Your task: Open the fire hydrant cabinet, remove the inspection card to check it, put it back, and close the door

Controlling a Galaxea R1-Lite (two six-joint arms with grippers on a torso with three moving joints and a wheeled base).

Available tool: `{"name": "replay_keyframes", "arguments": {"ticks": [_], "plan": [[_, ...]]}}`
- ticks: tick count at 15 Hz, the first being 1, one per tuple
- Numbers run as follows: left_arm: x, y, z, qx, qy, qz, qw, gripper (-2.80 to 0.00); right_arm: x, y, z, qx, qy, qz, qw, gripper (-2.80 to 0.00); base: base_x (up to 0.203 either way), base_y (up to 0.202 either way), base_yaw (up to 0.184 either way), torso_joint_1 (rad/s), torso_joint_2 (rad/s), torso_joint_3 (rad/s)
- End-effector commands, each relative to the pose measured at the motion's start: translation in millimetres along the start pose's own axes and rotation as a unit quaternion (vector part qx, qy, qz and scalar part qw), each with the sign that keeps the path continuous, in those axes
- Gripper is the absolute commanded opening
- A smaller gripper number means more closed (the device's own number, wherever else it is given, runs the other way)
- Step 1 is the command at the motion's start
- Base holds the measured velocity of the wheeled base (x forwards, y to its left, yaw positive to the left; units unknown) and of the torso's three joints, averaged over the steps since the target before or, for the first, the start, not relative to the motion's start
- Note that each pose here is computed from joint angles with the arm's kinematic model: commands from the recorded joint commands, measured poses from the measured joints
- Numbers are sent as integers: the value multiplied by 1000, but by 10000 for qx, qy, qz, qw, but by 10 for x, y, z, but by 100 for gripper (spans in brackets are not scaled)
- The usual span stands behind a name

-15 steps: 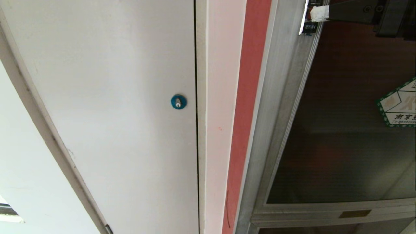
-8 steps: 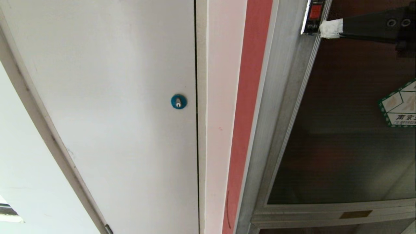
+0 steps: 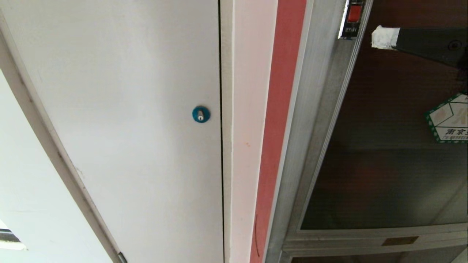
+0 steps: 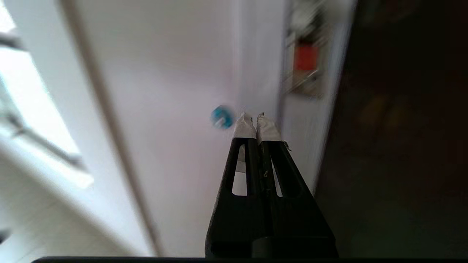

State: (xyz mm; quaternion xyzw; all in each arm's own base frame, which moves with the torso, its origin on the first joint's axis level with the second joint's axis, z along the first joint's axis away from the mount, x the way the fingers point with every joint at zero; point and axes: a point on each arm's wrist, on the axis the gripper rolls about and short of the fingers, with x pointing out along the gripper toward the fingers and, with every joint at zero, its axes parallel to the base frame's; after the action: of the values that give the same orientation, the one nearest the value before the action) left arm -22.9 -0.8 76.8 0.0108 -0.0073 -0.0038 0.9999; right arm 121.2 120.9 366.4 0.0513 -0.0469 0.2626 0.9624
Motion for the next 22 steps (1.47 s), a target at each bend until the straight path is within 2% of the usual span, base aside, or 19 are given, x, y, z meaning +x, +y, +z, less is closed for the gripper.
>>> {"name": "replay_keyframes", "arguments": {"ticks": [1, 2, 4, 6, 9, 13, 14, 22], "plan": [[5, 0, -16, 0, 34, -1, 10000, -280, 47, 57, -2, -160, -660, -621, 9958, -280, 0, 0, 0, 0, 0, 0], [6, 0, -20, 0, 42, -1, 10000, -280, 71, 108, -34, -268, -763, -838, 9932, -280, 0, 0, 0, 0, 0, 0], [6, 0, -17, 0, 35, -1, 10000, -280, 81, 165, -89, -461, -1011, -932, 9894, -280, 0, 0, 0, 0, 0, 0], [6, 0, -17, 0, 36, -1, 10000, -280, 169, 206, -129, -537, -1233, -1197, 9837, -280, 0, 0, 0, 0, 0, 0], [6, 0, -20, 0, 41, -1, 10000, -280, 235, 279, -223, -531, -1472, -1278, 9794, -280, 0, 0, 0, 0, 0, 0], [6, 0, -20, 0, 42, -1, 10000, -280, 237, 276, -281, -587, -1468, -1401, 9774, -280, 0, 0, 0, 0, 0, 0], [6, 0, -20, 0, 42, -1, 10000, -280, 236, 275, -278, -579, -1480, -1406, 9772, 0, 0, 0, 0, 0, 0, 0], [6, 0, -20, 0, 42, -1, 10000, -280, 364, 296, -223, -636, -1539, -1504, 9745, 0, 0, 0, 0, 0, 0, 0]]}}
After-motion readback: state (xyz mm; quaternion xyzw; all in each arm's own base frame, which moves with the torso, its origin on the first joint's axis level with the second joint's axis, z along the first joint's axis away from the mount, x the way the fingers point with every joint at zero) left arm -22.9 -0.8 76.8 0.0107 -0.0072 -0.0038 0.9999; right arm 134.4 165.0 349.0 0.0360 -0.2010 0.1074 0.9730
